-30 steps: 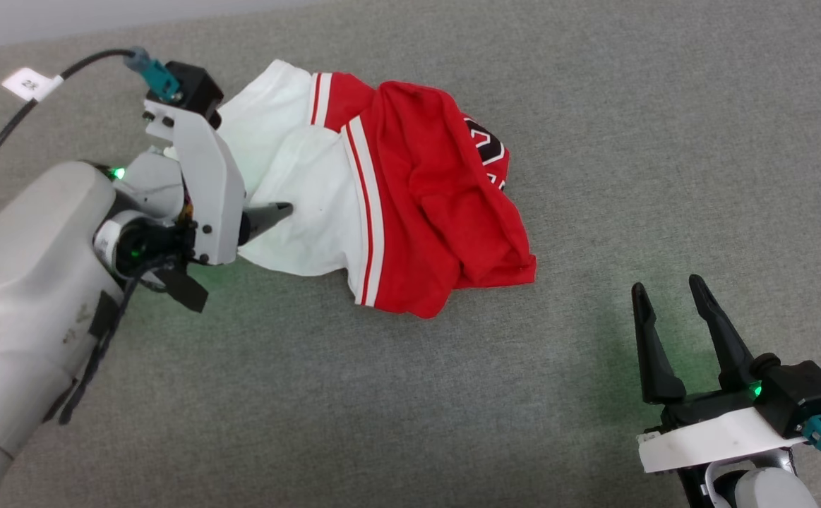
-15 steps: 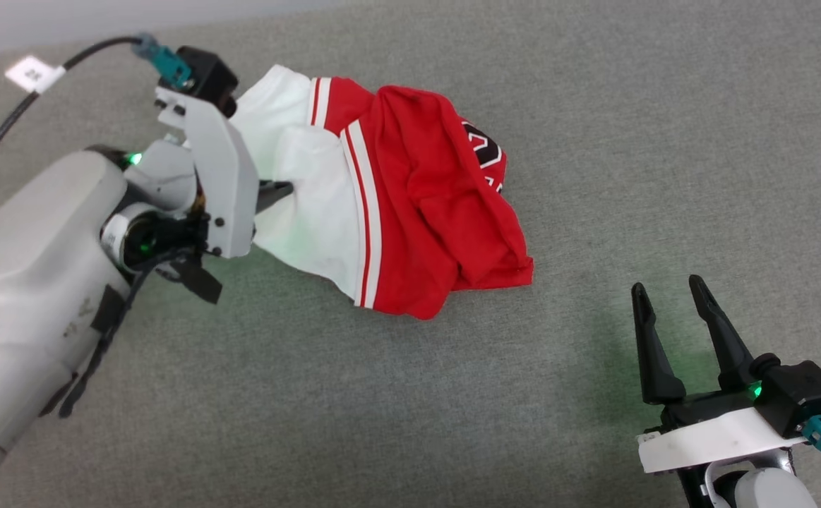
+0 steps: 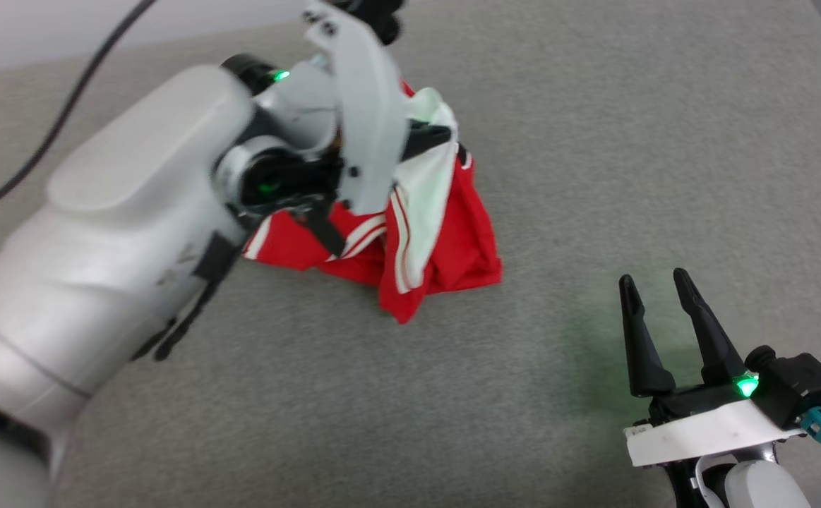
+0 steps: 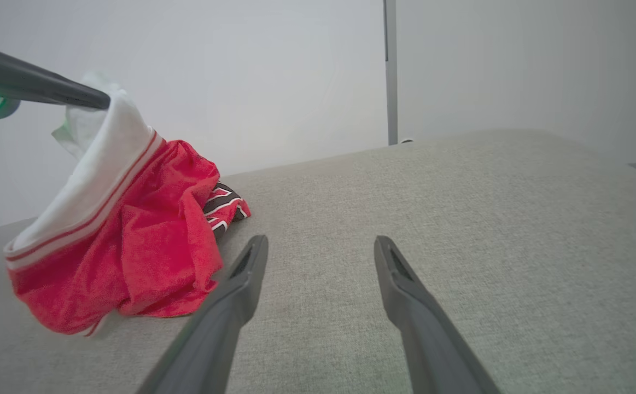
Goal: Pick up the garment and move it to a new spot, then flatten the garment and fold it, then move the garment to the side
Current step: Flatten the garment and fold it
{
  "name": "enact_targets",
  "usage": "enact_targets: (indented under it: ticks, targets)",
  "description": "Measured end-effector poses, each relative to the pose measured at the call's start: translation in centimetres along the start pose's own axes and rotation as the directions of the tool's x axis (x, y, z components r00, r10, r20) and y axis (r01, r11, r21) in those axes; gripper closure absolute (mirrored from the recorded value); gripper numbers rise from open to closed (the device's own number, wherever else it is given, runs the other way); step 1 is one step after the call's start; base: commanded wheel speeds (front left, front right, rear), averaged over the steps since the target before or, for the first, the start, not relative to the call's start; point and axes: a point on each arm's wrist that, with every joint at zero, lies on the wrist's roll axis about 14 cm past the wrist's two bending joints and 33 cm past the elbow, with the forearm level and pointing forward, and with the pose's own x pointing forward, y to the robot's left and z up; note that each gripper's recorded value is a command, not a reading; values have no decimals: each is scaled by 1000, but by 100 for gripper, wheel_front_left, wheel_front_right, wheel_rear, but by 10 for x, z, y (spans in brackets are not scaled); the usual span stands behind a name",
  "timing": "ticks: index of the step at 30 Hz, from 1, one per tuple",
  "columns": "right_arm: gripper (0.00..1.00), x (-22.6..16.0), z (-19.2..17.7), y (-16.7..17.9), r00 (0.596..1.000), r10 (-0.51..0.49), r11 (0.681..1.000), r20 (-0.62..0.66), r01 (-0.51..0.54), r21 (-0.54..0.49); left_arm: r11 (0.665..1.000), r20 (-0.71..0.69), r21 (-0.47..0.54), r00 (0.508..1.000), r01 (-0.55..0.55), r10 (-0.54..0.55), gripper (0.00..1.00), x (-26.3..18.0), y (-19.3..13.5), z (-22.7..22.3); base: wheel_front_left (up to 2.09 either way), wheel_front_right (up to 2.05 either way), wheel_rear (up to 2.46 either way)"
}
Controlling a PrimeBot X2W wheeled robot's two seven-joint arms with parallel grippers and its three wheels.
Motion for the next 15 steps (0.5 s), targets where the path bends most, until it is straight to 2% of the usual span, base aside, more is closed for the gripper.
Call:
enact_targets:
  ticks: [9, 15]
  targets:
    - [0, -13, 4, -30, 994, -106, 993, 2, 105, 61, 988, -53, 133, 996, 84, -78, 100, 71, -37, 14, 0, 0, 0]
    - [0, -26, 4, -51, 982, -187, 979, -11, 188, 83, 978, -38, 144, 989, 148, -144, 100, 116, -58, 15, 0, 0, 0]
